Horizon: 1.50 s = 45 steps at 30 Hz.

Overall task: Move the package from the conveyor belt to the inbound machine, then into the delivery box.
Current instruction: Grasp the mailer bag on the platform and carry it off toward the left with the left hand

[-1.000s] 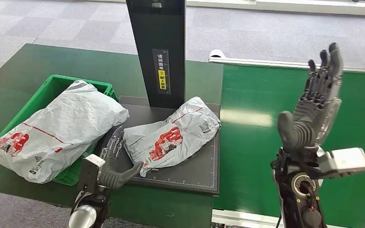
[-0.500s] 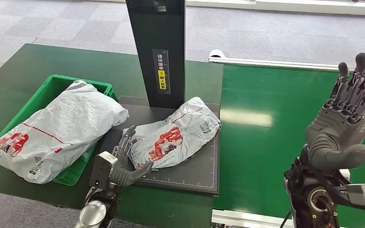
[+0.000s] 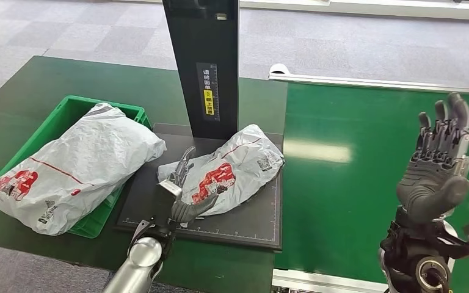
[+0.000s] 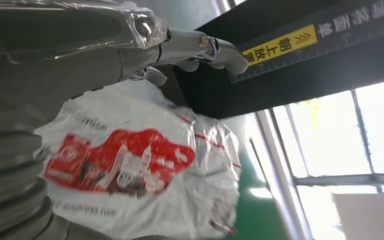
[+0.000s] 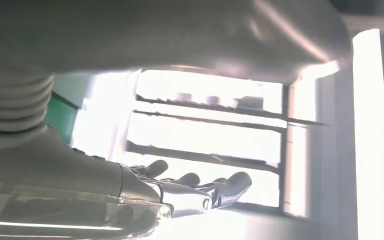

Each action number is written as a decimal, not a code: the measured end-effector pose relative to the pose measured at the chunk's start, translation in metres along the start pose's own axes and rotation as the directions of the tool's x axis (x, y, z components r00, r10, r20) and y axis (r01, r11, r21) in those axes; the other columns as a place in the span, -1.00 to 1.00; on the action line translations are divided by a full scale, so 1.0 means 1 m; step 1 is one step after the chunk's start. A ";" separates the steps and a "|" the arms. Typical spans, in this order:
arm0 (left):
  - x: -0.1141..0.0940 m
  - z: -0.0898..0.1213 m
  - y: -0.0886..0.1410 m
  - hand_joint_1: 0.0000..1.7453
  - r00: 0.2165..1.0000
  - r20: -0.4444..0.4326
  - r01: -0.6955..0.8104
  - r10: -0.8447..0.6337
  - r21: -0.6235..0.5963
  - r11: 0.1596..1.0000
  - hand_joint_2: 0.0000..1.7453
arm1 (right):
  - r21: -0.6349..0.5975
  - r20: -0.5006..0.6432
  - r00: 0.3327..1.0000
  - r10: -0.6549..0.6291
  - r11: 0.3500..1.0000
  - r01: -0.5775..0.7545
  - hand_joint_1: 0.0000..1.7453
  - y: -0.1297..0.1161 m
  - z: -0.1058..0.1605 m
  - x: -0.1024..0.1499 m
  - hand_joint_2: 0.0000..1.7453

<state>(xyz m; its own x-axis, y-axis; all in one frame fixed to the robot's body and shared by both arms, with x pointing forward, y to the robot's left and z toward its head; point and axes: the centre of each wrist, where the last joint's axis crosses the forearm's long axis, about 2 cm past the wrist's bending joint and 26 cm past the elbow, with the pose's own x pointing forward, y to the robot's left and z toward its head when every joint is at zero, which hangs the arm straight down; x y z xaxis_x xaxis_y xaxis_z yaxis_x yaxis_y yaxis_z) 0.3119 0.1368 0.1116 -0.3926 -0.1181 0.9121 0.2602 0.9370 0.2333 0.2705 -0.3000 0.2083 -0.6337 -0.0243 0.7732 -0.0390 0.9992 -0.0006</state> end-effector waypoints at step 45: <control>-0.001 -0.087 0.009 1.00 0.286 0.012 0.763 -0.958 -0.608 0.220 1.00 | -0.032 -0.448 0.890 0.087 0.993 -0.113 -1.00 -0.014 0.058 -0.095 1.00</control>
<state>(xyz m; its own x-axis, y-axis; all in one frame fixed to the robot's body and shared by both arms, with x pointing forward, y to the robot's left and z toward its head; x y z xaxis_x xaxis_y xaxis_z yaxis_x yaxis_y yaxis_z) 0.3915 0.1163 0.1421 -0.3724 -0.9275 0.0331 0.2942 -0.0841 0.9520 0.2859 -0.3130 0.0979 -0.2212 0.0792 0.9720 0.0574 0.9960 -0.0680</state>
